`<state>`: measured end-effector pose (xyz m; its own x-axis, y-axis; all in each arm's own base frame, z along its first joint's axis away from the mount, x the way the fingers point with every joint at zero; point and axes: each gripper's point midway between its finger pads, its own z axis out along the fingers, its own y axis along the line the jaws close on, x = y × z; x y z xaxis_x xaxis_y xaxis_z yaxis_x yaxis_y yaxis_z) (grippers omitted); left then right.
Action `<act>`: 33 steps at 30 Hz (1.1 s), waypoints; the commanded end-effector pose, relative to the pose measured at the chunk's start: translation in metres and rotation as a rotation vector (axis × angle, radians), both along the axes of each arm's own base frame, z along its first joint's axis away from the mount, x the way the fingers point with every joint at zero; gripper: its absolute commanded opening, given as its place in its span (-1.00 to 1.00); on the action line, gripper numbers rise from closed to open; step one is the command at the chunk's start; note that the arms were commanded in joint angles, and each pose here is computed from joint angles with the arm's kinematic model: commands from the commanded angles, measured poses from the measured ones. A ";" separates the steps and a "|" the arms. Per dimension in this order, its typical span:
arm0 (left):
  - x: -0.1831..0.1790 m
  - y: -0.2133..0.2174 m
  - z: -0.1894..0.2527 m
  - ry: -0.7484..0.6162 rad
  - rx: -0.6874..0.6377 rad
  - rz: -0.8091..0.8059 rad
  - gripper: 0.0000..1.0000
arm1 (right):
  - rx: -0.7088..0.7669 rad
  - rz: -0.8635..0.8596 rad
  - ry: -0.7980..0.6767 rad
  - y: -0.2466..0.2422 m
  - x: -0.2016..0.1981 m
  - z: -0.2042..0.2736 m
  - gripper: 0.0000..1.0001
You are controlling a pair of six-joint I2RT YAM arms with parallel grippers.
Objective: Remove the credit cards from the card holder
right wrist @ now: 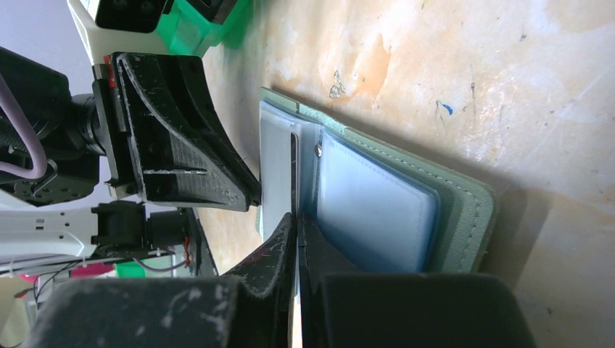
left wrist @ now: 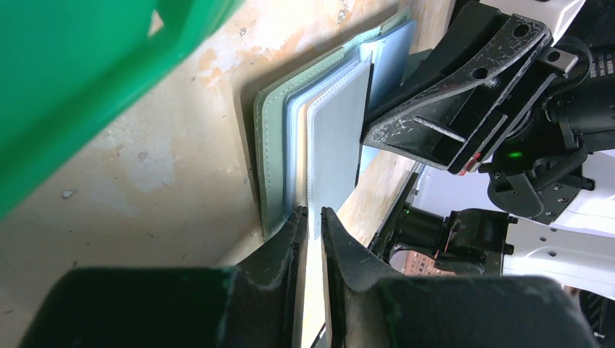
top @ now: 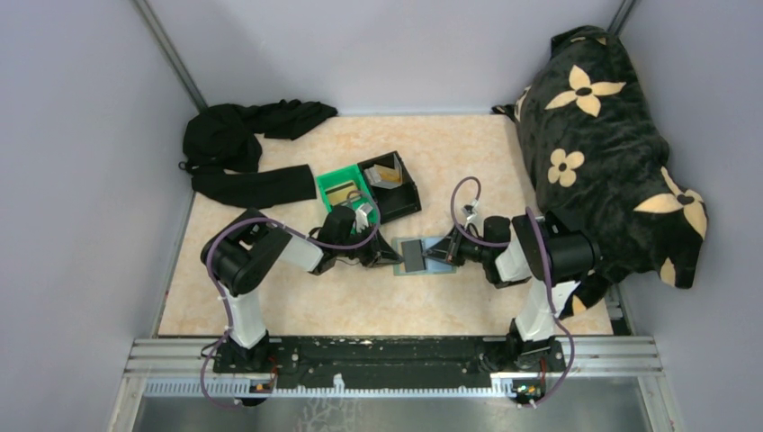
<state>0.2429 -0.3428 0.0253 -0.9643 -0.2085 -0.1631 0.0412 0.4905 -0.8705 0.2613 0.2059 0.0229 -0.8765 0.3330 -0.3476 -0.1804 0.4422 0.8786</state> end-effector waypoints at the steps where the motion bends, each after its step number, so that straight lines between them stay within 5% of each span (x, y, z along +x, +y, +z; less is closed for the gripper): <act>1: -0.005 0.013 -0.023 0.035 0.082 0.015 -0.62 | 0.012 0.004 -0.050 0.000 0.003 0.007 -1.00; 33: -0.002 0.011 -0.016 0.012 0.060 0.006 -0.63 | -0.096 -0.122 -0.098 -0.028 0.017 0.021 -1.00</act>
